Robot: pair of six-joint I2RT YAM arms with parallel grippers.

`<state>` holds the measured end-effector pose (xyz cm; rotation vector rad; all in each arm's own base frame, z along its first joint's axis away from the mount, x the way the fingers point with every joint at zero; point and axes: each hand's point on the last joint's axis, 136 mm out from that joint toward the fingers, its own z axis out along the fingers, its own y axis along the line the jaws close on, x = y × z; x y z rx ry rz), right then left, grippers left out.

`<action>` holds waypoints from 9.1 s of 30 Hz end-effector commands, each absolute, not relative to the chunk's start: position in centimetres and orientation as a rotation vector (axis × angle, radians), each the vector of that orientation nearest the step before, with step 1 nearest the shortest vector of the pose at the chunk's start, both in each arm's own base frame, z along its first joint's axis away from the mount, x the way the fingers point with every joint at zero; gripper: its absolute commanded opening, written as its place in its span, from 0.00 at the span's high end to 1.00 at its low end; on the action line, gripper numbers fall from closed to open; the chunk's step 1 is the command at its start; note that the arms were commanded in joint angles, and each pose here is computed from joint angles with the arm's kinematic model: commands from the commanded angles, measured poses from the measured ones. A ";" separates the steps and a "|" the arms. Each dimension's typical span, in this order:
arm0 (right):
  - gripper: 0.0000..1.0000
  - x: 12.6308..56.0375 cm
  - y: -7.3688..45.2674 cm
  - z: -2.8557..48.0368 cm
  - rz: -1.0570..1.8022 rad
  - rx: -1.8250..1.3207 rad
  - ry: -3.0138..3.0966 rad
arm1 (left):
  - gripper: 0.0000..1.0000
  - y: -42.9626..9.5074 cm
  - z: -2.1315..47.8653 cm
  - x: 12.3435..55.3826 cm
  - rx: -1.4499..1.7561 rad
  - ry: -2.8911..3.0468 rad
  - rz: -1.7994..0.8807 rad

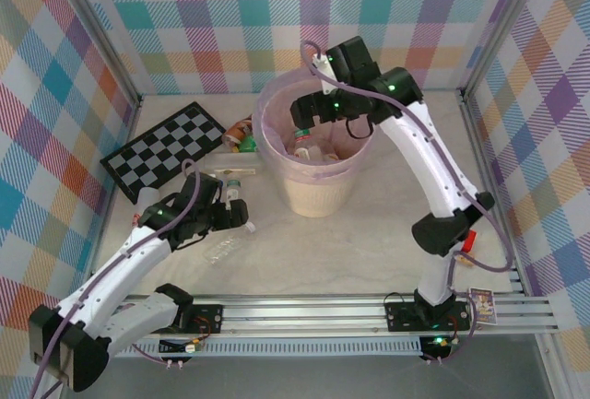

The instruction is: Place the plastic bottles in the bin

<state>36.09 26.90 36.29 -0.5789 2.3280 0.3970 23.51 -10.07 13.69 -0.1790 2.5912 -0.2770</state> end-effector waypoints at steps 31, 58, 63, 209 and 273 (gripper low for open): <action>0.03 25.9 10.5 26.6 0.576 0.143 2.335 | 0.24 -13.4 5.3 29.8 -0.232 2.765 -0.154; 0.03 27.4 10.2 29.1 0.647 0.218 2.282 | 0.48 -9.3 29.2 27.8 -0.158 2.335 -0.160; 0.02 28.0 10.4 28.7 0.660 0.243 2.316 | 0.56 -11.9 35.8 27.2 -0.068 2.236 -0.390; 0.03 30.9 13.4 29.7 1.288 0.156 2.224 | 0.56 -25.6 42.1 34.6 0.342 2.108 -0.507; 0.03 33.0 14.8 28.5 1.241 0.033 2.326 | 0.00 12.4 18.6 27.6 -0.871 2.448 0.304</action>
